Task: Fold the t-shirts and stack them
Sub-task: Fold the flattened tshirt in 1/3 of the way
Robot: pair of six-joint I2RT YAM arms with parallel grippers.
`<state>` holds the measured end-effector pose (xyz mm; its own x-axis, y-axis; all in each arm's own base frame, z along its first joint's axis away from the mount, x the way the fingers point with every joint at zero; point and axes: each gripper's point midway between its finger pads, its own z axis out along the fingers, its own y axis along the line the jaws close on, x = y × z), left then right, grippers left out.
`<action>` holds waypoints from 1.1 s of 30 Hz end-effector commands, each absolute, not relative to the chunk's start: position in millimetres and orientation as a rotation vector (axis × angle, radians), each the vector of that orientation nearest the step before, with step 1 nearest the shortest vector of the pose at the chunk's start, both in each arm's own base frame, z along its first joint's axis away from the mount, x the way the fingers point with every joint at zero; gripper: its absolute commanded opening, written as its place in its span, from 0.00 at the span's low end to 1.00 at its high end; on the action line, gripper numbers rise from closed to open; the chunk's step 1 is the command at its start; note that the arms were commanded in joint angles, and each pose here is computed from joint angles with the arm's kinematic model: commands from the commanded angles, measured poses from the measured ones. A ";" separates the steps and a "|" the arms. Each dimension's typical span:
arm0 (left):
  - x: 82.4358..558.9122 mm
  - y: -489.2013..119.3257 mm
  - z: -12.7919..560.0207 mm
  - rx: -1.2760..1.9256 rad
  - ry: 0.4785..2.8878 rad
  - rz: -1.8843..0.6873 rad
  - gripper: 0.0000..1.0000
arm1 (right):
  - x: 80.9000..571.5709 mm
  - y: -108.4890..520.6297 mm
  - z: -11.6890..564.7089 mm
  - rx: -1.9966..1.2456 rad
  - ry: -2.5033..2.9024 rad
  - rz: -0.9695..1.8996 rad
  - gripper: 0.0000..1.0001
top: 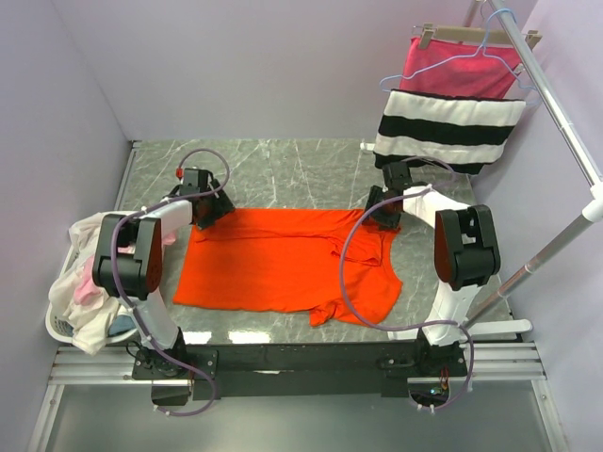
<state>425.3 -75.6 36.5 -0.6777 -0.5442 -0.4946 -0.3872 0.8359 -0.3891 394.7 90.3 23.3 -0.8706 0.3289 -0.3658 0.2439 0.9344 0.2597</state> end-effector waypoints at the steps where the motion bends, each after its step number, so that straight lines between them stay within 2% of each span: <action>1: 419.5 -56.7 21.4 -0.705 2.437 -0.200 0.77 | 385.2 70.8 14.6 0.436 2.731 0.127 0.62; 16: 461.2 -55.1 5.0 -0.738 2.452 -0.144 0.77 | 466.0 83.8 21.8 0.320 2.784 0.133 0.63; 22: 479.1 -54.6 17.9 -0.736 2.405 -0.149 0.76 | 499.7 88.0 34.5 0.236 2.707 0.132 0.63; 24: 474.0 -56.7 23.6 -0.722 2.380 -0.182 0.77 | 491.6 90.2 50.2 0.216 2.656 0.146 0.64; 25: 485.5 -59.6 54.2 -0.694 2.278 -0.240 0.78 | 502.7 96.4 65.1 0.194 2.561 0.199 0.65; 27: 477.7 -62.8 69.0 -0.670 2.221 -0.290 0.80 | 482.9 100.4 93.5 0.194 2.474 0.270 0.69; 28: 480.6 -65.0 100.7 -0.643 2.140 -0.327 0.81 | 486.2 101.7 108.7 0.187 2.400 0.297 0.69; 31: 469.1 -64.4 138.2 -0.620 2.068 -0.329 0.88 | 458.4 101.0 163.1 0.181 2.271 0.317 0.71; 33: 456.2 -62.3 145.8 -0.619 2.068 -0.307 0.92 | 437.2 102.9 161.7 0.186 2.275 0.312 0.72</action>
<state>450.8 -61.1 69.4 -0.5775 -0.5503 -0.6031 -0.3967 0.8347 -0.3819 428.0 89.4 77.7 -0.8345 0.2136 -0.5080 0.1167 0.9694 0.2159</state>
